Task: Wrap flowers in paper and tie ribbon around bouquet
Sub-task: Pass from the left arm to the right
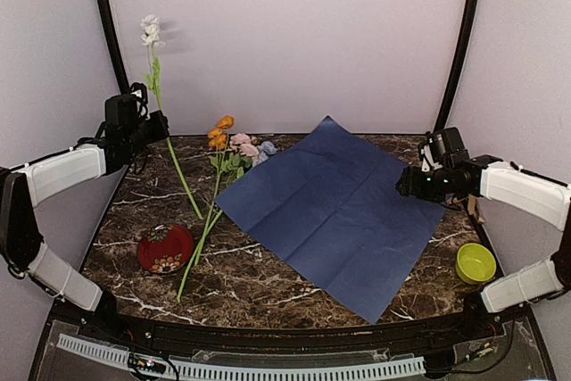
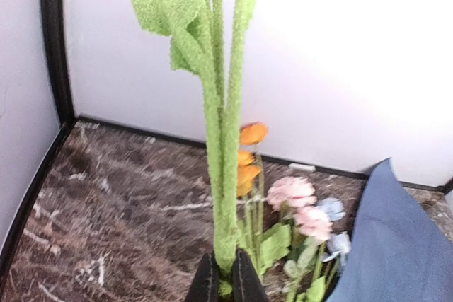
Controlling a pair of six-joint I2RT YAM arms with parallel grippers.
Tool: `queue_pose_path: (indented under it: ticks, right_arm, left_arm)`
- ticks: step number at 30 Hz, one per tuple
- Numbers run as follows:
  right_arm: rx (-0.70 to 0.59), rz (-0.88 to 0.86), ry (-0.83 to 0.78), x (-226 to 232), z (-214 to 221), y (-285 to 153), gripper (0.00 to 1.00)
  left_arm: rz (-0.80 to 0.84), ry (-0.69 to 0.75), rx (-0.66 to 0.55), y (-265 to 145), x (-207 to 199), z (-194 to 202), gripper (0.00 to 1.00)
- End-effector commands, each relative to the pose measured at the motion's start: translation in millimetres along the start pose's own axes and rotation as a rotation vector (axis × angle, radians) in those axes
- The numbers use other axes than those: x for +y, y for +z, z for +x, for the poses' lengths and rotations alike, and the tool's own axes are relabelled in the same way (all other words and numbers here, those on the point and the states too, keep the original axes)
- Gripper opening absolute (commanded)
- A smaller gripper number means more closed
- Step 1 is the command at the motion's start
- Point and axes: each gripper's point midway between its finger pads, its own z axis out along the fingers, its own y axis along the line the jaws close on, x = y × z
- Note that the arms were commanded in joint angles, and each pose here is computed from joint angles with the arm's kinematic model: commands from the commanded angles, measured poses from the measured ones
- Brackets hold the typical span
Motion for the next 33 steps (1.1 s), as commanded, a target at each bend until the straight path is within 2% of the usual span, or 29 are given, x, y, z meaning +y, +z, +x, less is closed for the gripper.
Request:
queue_pose_path:
  ticks: [1, 5, 8, 10, 13, 16, 22, 26, 31, 33]
  right_arm:
    - [-0.234, -0.333, -0.09, 73, -40, -46, 0.66]
    - [-0.384, -0.774, -0.238, 166, -49, -118, 0.68]
    - [-0.381, -1.034, -0.356, 231, -37, -162, 0.73]
    - [-0.347, -1.118, -0.418, 268, -26, -172, 0.81]
    - [-0.347, -1.151, -0.504, 312, -14, -185, 0.93]
    - [-0.381, -1.207, -0.548, 338, -8, -203, 0.93]
    - [-0.372, -1.268, -0.538, 351, -5, -207, 0.68]
    - [-0.334, -1.236, -0.512, 354, -4, -192, 0.54]
    - [-0.34, -1.189, -0.482, 353, -9, -183, 0.43]
    - [-0.351, -1.17, -0.467, 352, -13, -182, 0.27]
  left_arm:
    - [0.285, 0.057, -0.296, -61, -89, -63, 0.0]
    - [0.64, -0.016, -0.299, -113, -174, -57, 0.0]
    - [0.847, -0.058, -0.275, -145, -229, -43, 0.0]
    - [0.968, -0.075, -0.262, -167, -260, -31, 0.0]
    - [1.115, -0.076, -0.247, -197, -298, -18, 0.0]
    - [1.187, -0.064, -0.228, -211, -321, -10, 0.0]
    - [1.255, -0.075, -0.182, -219, -337, -1, 0.0]
    - [1.282, -0.085, -0.165, -222, -342, 4, 0.0]
    - [1.295, -0.096, -0.151, -224, -343, 7, 0.0]
    - [1.297, -0.097, -0.146, -225, -343, 9, 0.0]
